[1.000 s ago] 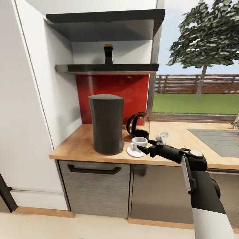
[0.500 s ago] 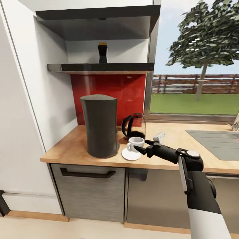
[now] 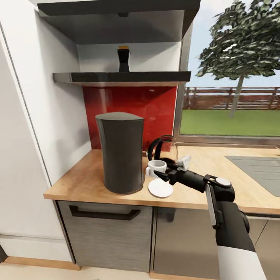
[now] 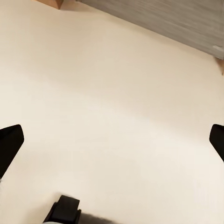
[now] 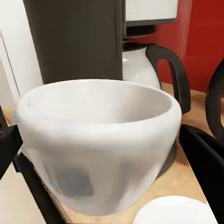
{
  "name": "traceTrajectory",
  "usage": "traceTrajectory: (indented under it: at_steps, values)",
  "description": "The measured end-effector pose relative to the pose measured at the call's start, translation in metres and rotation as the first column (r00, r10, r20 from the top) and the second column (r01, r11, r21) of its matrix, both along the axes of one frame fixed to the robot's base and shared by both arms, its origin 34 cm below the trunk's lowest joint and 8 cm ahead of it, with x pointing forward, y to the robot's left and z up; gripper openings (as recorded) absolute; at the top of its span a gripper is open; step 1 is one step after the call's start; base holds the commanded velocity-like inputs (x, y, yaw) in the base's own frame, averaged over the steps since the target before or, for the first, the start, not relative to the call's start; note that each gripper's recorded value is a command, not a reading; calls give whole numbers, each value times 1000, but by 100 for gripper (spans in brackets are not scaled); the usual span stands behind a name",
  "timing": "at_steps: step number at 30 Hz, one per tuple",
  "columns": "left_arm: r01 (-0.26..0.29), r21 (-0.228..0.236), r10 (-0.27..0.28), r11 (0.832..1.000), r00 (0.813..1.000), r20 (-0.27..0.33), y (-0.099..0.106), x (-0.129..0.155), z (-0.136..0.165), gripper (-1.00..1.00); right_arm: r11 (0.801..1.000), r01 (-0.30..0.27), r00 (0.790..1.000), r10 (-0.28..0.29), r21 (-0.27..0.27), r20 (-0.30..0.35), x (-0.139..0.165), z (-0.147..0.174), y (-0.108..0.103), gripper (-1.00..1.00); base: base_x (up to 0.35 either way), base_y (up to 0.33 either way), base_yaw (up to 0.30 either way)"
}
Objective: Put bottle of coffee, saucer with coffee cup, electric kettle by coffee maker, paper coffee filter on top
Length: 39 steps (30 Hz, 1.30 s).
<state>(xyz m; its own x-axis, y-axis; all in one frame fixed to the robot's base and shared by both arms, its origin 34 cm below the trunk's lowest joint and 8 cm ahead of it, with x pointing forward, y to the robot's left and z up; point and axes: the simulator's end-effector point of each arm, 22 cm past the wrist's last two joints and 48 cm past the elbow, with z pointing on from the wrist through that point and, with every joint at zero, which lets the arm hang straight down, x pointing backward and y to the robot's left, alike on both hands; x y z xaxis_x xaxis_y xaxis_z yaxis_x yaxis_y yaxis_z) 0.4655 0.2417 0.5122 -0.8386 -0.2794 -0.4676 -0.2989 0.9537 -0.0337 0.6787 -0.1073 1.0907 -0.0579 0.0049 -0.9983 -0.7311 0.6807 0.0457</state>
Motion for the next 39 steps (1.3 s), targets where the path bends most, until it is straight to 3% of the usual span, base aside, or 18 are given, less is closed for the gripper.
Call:
traceTrajectory:
  at_steps: [19, 29, 39]
  values:
    - [0, -1, 0, 1000, 1000, -1, 0, 0, 0, 100, 1000, 13, 1000, -13, -11, -7, 1, -10, -5, -100, 13, -64, 0]
    - [0, -1, 0, 1000, 1000, 0, 0, 0, 0, 100, 999, 42, 996, -42, -14, -74, 10, -40, -6, -100, 180, 0, 0]
    - [0, -1, 0, 1000, 1000, -1, 0, 0, 0, 100, 999, 31, 999, -31, -27, -13, 16, -48, -3, -100, 36, 0, 0]
